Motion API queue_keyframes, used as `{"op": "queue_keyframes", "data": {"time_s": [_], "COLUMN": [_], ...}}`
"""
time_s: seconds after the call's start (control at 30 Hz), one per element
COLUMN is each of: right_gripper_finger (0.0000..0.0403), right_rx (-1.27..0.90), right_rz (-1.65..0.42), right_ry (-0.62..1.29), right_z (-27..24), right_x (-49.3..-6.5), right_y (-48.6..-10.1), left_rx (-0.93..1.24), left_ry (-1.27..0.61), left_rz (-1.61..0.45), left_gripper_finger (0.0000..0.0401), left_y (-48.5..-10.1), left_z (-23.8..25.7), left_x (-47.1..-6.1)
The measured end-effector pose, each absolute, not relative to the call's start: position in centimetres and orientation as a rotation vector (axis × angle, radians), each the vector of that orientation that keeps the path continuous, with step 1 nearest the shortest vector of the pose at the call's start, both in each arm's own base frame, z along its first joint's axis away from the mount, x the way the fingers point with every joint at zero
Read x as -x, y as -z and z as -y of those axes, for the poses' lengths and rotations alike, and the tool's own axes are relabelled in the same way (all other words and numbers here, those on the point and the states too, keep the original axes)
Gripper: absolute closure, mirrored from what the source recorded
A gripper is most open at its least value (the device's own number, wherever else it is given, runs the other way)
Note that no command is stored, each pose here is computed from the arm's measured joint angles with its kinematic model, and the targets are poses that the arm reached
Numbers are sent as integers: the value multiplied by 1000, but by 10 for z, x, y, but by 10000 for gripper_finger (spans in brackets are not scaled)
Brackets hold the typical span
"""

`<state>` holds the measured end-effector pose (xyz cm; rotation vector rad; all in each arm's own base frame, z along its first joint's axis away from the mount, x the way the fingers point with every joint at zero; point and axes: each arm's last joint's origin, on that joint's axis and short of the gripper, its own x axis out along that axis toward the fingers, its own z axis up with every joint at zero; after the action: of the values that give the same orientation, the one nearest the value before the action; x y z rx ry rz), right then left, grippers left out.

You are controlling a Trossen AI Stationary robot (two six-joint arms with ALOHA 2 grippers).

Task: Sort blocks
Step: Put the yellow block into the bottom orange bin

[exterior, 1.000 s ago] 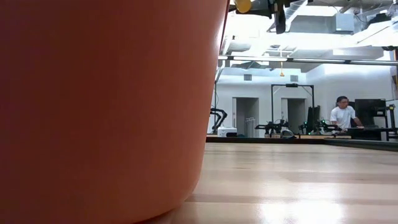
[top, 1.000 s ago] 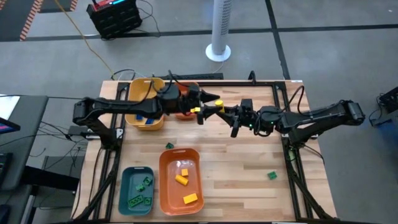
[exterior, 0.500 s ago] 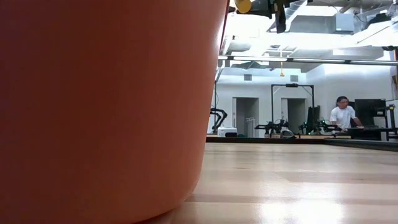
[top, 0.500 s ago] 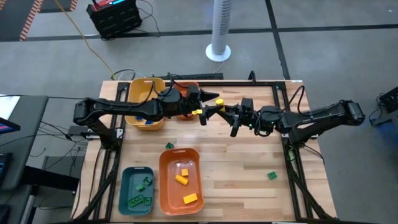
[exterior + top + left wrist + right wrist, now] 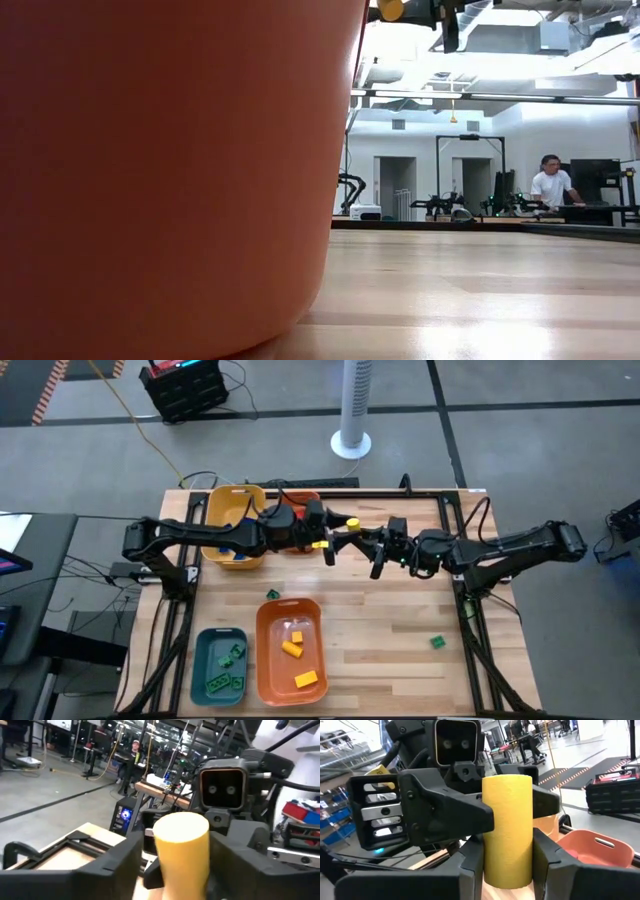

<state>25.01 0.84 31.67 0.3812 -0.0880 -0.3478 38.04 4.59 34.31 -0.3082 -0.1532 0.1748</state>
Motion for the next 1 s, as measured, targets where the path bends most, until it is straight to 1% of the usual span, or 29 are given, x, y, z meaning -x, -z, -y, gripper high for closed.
{"op": "queue_keyframes", "data": {"time_s": [0.07, 0.13, 0.17, 0.43, 0.57, 0.7, 0.87, 1.0], "right_gripper_finger": [296, 282, 273, 186, 156, 149, 148, 148], "right_rx": [-381, -376, -376, -411, -410, -398, -420, -472], "right_rz": [88, 82, 83, 81, 58, 3, -99, -265], "right_ry": [346, 343, 342, 357, 360, 379, 428, 502], "right_z": [-8, -8, -8, -4, -2, 1, 7, 11], "right_x": [-250, -250, -250, -250, -250, -248, -237, -216], "right_y": [-317, -316, -316, -315, -313, -309, -303, -293], "left_rx": [307, 298, 291, 304, 302, 292, 263, 306], "left_ry": [-166, -148, -141, -146, -166, -198, -228, -111], "left_rz": [153, 150, 149, 147, 122, 96, -19, -170], "left_gripper_finger": [223, 269, 279, 279, 279, 279, 279, 279], "left_y": [-343, -343, -343, -343, -345, -354, -365, -373], "left_z": [-45, -45, -45, -53, -59, -68, -82, -81], "left_x": [-380, -381, -381, -379, -374, -362, -336, -306]}}
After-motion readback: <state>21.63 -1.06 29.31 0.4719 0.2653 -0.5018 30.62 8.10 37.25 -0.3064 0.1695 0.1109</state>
